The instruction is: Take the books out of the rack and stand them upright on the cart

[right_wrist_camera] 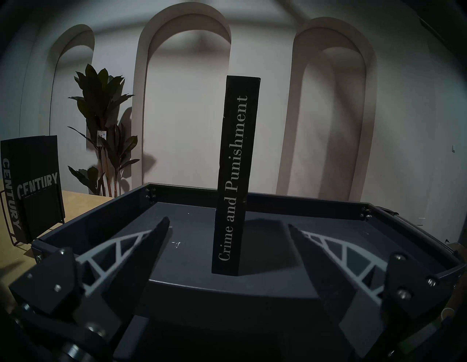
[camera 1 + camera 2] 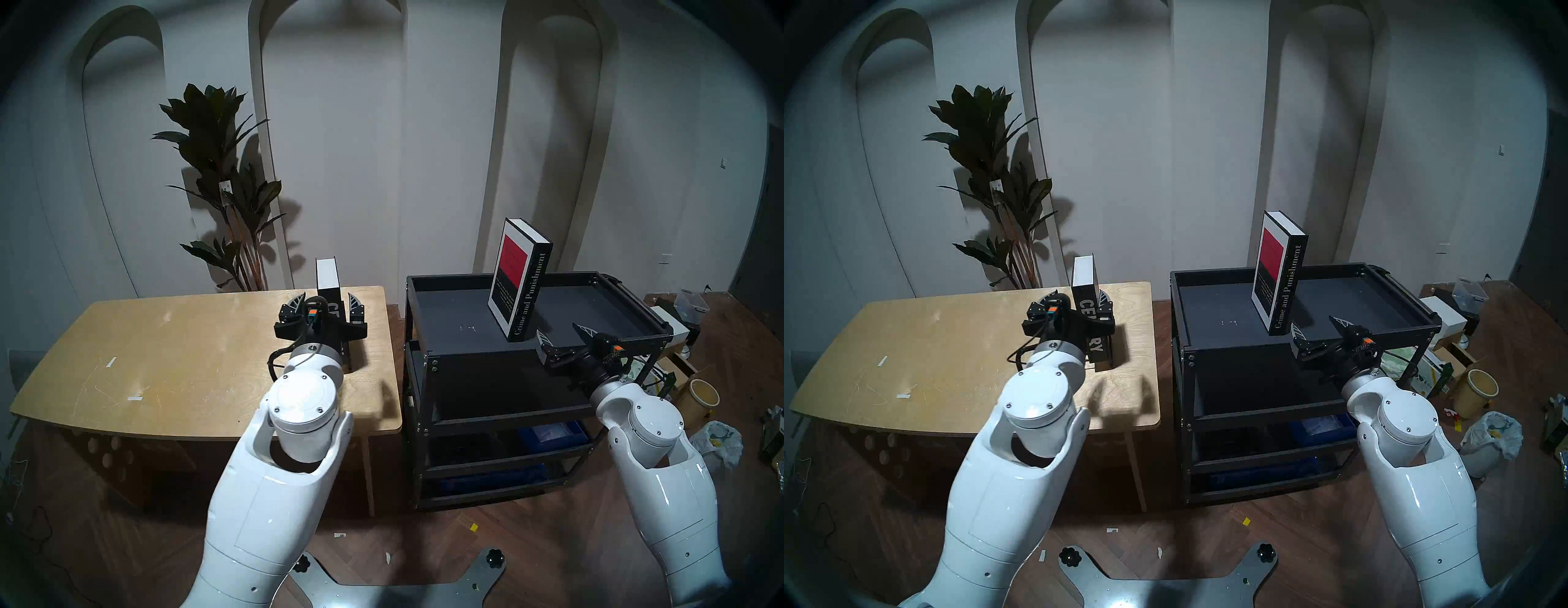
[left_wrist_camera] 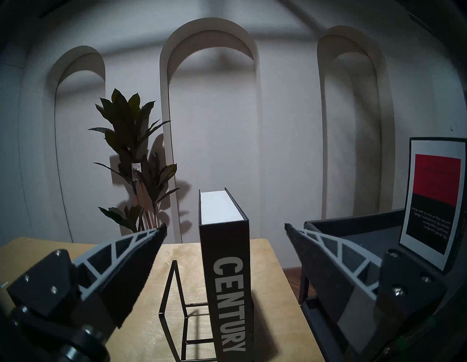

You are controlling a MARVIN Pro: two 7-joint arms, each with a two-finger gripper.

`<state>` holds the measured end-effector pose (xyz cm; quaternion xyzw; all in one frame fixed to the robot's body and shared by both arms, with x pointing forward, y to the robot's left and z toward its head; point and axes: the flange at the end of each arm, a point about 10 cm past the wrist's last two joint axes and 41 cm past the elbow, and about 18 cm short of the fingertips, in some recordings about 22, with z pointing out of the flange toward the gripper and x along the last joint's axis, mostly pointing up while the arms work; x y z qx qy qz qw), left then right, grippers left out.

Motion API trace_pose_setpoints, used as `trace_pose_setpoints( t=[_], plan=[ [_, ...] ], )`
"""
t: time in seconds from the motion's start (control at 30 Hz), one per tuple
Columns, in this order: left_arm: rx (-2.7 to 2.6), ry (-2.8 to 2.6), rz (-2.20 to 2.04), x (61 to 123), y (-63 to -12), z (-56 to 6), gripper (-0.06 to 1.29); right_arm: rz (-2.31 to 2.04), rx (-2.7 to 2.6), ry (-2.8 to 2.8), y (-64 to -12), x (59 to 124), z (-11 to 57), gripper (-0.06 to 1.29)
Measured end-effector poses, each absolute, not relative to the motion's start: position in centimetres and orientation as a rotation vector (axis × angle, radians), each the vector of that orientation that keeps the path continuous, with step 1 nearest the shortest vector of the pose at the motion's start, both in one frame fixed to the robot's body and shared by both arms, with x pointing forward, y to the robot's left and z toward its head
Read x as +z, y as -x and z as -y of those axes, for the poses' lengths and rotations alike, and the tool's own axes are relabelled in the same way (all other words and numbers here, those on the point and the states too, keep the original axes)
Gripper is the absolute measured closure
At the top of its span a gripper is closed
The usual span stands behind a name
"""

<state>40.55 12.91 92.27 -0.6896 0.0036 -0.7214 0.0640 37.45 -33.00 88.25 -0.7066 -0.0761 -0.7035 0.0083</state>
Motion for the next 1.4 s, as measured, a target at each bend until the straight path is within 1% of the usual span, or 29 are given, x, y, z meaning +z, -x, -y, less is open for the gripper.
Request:
trace_pose_setpoints(
  t=[0.33,0.77,1.4],
  plan=[
    [-2.101,2.026,0.071,91.7,-43.6,-13.3,-0.01,0.232,-2.227,2.195,-37.4,88.6,33.4,0.0],
    [-2.0,2.138,0.202,91.2,-47.1,-13.2,-0.01,0.205,-2.244,2.186,-37.4,88.6,33.4,0.0],
    [-1.981,2.146,0.26,91.5,-49.6,-12.7,-0.01,0.149,-2.252,2.214,-36.7,87.8,33.7,0.0]
  ],
)
